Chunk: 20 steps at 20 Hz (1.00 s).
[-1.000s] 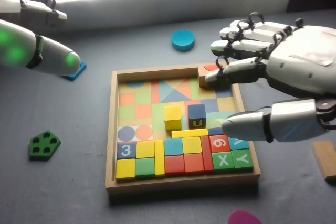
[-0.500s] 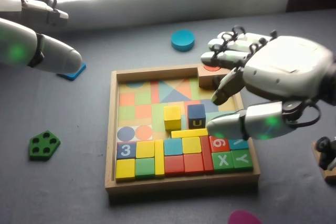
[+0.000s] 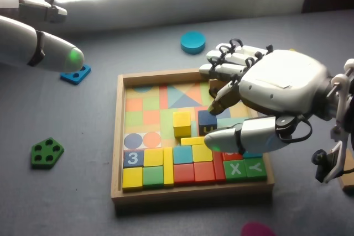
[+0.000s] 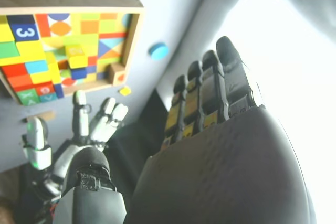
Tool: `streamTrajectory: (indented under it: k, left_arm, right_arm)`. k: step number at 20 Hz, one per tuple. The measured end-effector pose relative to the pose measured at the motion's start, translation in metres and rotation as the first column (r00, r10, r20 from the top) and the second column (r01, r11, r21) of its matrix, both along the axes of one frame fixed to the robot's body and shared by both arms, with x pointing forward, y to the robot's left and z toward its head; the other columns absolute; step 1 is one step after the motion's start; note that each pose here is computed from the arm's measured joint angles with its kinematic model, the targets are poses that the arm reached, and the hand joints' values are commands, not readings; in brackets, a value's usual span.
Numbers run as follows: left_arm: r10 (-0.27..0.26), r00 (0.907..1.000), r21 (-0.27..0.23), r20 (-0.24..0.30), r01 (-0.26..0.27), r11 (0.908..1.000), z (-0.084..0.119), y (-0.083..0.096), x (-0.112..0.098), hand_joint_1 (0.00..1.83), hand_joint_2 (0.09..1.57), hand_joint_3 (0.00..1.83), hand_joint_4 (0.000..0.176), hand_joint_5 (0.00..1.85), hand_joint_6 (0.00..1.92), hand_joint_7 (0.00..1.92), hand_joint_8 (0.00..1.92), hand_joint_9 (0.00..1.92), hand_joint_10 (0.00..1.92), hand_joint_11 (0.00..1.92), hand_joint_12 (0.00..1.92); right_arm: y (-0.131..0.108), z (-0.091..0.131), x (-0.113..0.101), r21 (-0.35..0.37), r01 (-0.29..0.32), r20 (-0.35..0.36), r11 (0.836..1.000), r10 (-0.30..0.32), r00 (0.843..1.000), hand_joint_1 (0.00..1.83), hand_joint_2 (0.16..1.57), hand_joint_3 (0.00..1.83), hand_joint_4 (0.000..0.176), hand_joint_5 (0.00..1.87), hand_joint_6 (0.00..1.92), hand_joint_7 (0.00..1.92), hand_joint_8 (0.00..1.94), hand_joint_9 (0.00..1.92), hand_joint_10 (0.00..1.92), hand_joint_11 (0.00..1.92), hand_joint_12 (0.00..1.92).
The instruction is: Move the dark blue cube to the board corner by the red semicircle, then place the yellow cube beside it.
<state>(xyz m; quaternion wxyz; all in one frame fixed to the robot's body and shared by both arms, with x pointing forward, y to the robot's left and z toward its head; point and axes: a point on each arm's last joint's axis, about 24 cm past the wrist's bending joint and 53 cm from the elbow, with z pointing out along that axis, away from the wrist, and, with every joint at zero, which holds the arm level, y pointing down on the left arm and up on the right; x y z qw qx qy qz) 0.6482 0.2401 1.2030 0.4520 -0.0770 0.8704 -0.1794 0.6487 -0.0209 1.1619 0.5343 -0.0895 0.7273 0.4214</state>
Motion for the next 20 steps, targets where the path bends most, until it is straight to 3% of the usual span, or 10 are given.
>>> streamTrajectory:
  k: [4, 10, 15, 17, 18, 20]
  left_arm:
    - [0.006, 1.0000, 0.007, -0.008, -0.006, 1.0000, -0.002, 0.002, -0.001, 0.00, 1.02, 0.00, 0.000, 0.04, 0.00, 0.07, 0.00, 0.06, 0.00, 0.00, 0.31]
    - [0.006, 1.0000, 0.009, -0.005, -0.006, 0.9999, -0.002, 0.002, 0.000, 0.00, 1.01, 0.00, 0.000, 0.04, 0.00, 0.07, 0.00, 0.07, 0.01, 0.00, 0.32]
    - [-0.007, 0.9997, -0.002, 0.023, 0.007, 1.0000, 0.004, -0.001, 0.002, 0.00, 1.01, 0.00, 0.000, 0.03, 0.00, 0.06, 0.00, 0.05, 0.00, 0.00, 0.28]
    - [-0.007, 0.9997, -0.002, 0.023, 0.007, 1.0000, 0.005, -0.002, 0.002, 0.00, 1.01, 0.00, 0.000, 0.04, 0.01, 0.08, 0.01, 0.06, 0.01, 0.00, 0.28]
    - [-0.007, 0.9997, -0.002, 0.022, 0.007, 1.0000, 0.004, -0.001, 0.002, 0.00, 1.00, 0.00, 0.000, 0.03, 0.00, 0.06, 0.00, 0.05, 0.00, 0.00, 0.27]
    - [-0.003, 0.9999, 0.002, 0.014, 0.003, 1.0000, 0.003, 0.000, 0.002, 0.00, 1.00, 0.00, 0.000, 0.04, 0.00, 0.05, 0.00, 0.04, 0.00, 0.00, 0.28]
  right_arm:
    - [0.002, -0.001, 0.001, 0.001, -0.001, -0.001, 1.000, 0.001, 1.000, 0.01, 1.13, 0.00, 0.031, 0.81, 0.03, 0.17, 0.01, 0.00, 0.00, 0.00, 0.00]
    - [0.005, -0.010, 0.004, -0.005, 0.000, -0.013, 1.000, 0.000, 1.000, 0.00, 1.13, 0.00, 0.022, 0.83, 0.03, 0.16, 0.00, 0.00, 0.00, 0.00, 0.00]
    - [0.005, -0.013, 0.011, -0.002, 0.011, -0.018, 1.000, -0.011, 1.000, 0.00, 1.12, 0.00, 0.037, 0.82, 0.02, 0.17, 0.00, 0.00, 0.00, 0.00, 0.00]
    - [0.008, -0.015, 0.010, -0.004, 0.006, -0.022, 1.000, -0.006, 1.000, 0.00, 1.12, 0.00, 0.037, 0.82, 0.02, 0.16, 0.00, 0.00, 0.00, 0.00, 0.00]
    - [0.008, -0.016, 0.010, -0.006, 0.005, -0.026, 1.000, -0.005, 1.000, 0.01, 1.13, 0.00, 0.026, 0.82, 0.02, 0.16, 0.00, 0.00, 0.00, 0.00, 0.00]
    - [0.008, -0.019, 0.009, -0.014, 0.003, -0.033, 1.000, -0.003, 0.999, 0.01, 1.13, 0.00, 0.033, 0.82, 0.02, 0.17, 0.01, 0.00, 0.00, 0.00, 0.00]
